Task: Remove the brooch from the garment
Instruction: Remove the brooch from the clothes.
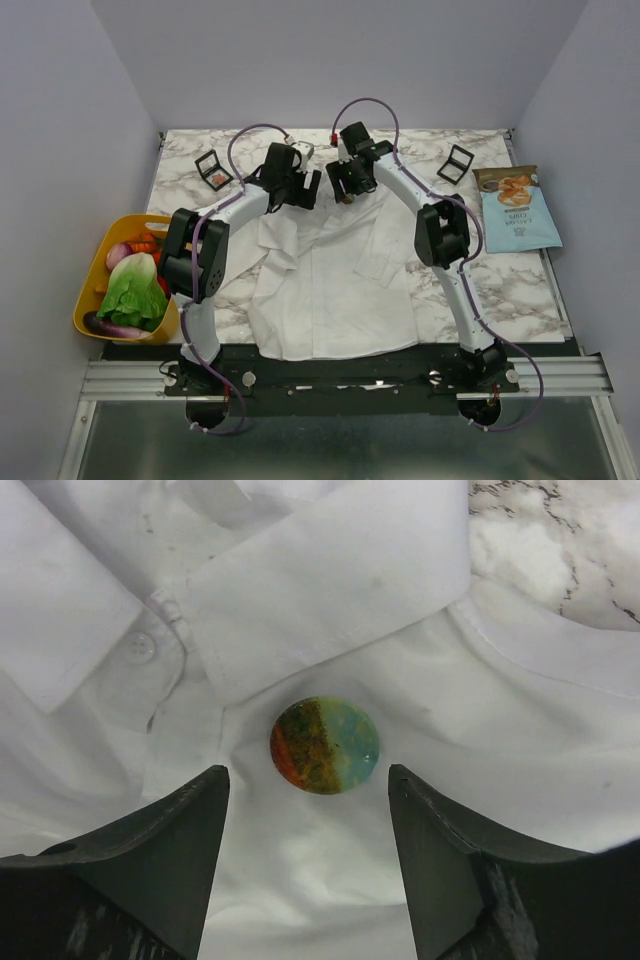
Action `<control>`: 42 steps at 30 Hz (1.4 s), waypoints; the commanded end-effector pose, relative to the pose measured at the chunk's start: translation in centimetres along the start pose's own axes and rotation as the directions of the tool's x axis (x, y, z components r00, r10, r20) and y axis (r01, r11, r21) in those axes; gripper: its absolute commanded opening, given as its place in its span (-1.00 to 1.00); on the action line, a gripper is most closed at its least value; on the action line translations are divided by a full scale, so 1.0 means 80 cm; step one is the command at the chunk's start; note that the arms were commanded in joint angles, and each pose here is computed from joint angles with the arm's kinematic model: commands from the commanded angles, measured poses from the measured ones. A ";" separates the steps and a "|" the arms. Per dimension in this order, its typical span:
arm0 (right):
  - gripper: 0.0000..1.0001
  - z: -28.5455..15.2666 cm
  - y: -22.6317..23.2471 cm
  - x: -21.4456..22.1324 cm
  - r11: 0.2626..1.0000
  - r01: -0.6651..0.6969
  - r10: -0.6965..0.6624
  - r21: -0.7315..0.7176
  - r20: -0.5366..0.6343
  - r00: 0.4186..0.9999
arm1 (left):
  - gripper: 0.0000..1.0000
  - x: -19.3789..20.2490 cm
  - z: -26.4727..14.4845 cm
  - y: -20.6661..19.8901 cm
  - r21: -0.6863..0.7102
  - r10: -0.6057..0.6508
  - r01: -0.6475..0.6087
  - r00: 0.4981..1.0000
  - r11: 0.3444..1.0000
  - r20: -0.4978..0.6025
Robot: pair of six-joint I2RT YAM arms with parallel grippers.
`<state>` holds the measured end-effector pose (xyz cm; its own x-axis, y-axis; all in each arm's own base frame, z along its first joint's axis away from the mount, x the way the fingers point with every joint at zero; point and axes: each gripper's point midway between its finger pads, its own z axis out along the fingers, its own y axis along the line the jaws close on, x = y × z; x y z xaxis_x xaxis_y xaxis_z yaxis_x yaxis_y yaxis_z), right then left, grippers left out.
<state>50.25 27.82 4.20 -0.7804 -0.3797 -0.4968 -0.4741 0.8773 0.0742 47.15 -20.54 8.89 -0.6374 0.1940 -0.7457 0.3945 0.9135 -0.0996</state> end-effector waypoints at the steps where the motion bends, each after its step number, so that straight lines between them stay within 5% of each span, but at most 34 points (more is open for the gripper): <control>1: 0.47 -0.021 0.007 -0.021 0.995 -0.042 0.047 -0.092 0.059 0.997 | 0.97 -0.018 -0.015 -0.009 0.028 -0.002 0.000 0.998 1.000 0.058; 8: 0.47 -0.015 -0.021 -0.023 1.000 -0.021 0.020 0.021 0.059 0.998 | 0.97 -0.008 -0.008 -0.009 0.034 -0.012 0.011 0.999 0.999 0.038; 42: 0.37 0.022 -0.003 0.026 0.998 0.031 -0.027 0.049 -0.068 0.997 | 0.98 -0.008 -0.009 -0.005 0.026 -0.013 0.012 0.999 1.000 0.040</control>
<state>50.06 28.22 3.41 -0.7783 -0.3931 -0.4897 -0.4794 0.8756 0.0590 46.78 -20.66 8.50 -0.6422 0.1828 -0.7444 0.3951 0.9111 -0.1172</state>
